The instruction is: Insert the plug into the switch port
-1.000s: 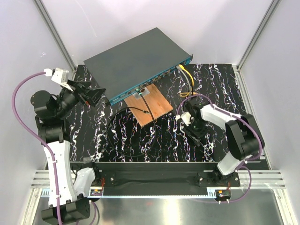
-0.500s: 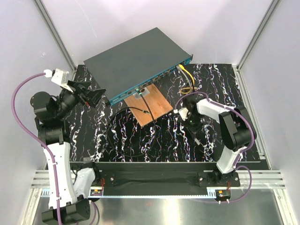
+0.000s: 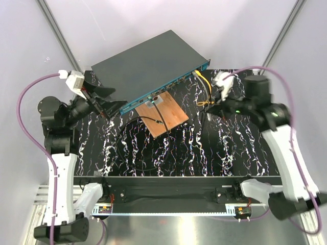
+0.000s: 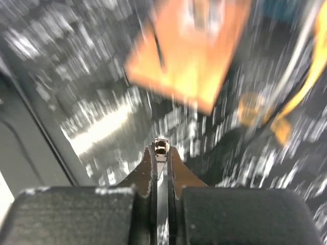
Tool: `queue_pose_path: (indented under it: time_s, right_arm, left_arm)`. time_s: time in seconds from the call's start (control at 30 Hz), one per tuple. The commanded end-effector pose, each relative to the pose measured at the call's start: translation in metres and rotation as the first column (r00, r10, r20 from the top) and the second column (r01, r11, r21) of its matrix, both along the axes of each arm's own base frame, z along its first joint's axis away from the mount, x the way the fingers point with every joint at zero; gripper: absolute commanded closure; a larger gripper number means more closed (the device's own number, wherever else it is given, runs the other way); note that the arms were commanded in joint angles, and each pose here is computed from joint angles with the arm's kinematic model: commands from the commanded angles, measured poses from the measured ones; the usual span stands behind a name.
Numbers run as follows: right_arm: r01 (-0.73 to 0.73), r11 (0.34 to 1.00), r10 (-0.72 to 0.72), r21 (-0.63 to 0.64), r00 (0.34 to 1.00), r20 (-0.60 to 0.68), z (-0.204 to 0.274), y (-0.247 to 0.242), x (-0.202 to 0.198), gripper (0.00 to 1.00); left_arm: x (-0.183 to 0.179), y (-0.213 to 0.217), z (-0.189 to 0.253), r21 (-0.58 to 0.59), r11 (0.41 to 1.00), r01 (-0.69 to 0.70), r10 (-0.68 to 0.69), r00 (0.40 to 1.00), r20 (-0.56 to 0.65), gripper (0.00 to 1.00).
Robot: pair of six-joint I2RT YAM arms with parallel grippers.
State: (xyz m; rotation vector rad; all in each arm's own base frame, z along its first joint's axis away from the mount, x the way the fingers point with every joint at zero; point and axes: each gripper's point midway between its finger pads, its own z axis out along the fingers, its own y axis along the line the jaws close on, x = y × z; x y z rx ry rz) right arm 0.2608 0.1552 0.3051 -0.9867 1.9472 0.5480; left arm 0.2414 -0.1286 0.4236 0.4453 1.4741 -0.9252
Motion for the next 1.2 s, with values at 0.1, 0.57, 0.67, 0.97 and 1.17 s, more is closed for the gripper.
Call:
queue_pose_path:
  time_s: [0.1, 0.57, 0.67, 0.97, 1.17]
  right_arm:
    - [-0.287, 0.891, 0.226, 0.351, 0.952, 0.205, 0.137, 0.052, -0.037, 1.00]
    - [-0.589, 0.644, 0.404, 0.488, 0.804, 0.437, 0.195, 0.107, -0.091, 1.00]
    - [-0.599, 0.633, 0.406, 0.491, 0.796, 0.449, 0.195, 0.112, -0.093, 1.00]
    - [-0.593, 0.627, 0.413, 0.505, 0.803, 0.431, 0.187, 0.119, -0.091, 1.00]
    - [-0.585, 0.638, 0.396, 0.501, 0.807, 0.438, 0.185, 0.119, -0.087, 1.00]
  left_arm:
    - [-0.043, -0.057, 0.037, 0.036, 0.963, 0.267, -0.269, 0.953, 0.138, 0.01]
    - [-0.054, -0.167, 0.038, 0.033, 0.916, 0.399, -0.399, 0.903, 0.161, 0.11]
    - [-0.056, -0.178, 0.045, 0.023, 0.906, 0.424, -0.420, 0.888, 0.189, 0.17]
    - [-0.062, -0.194, 0.055, -0.006, 0.876, 0.481, -0.471, 0.860, 0.199, 0.38]
    - [-0.074, -0.198, 0.058, -0.003, 0.845, 0.534, -0.521, 0.826, 0.217, 0.45]
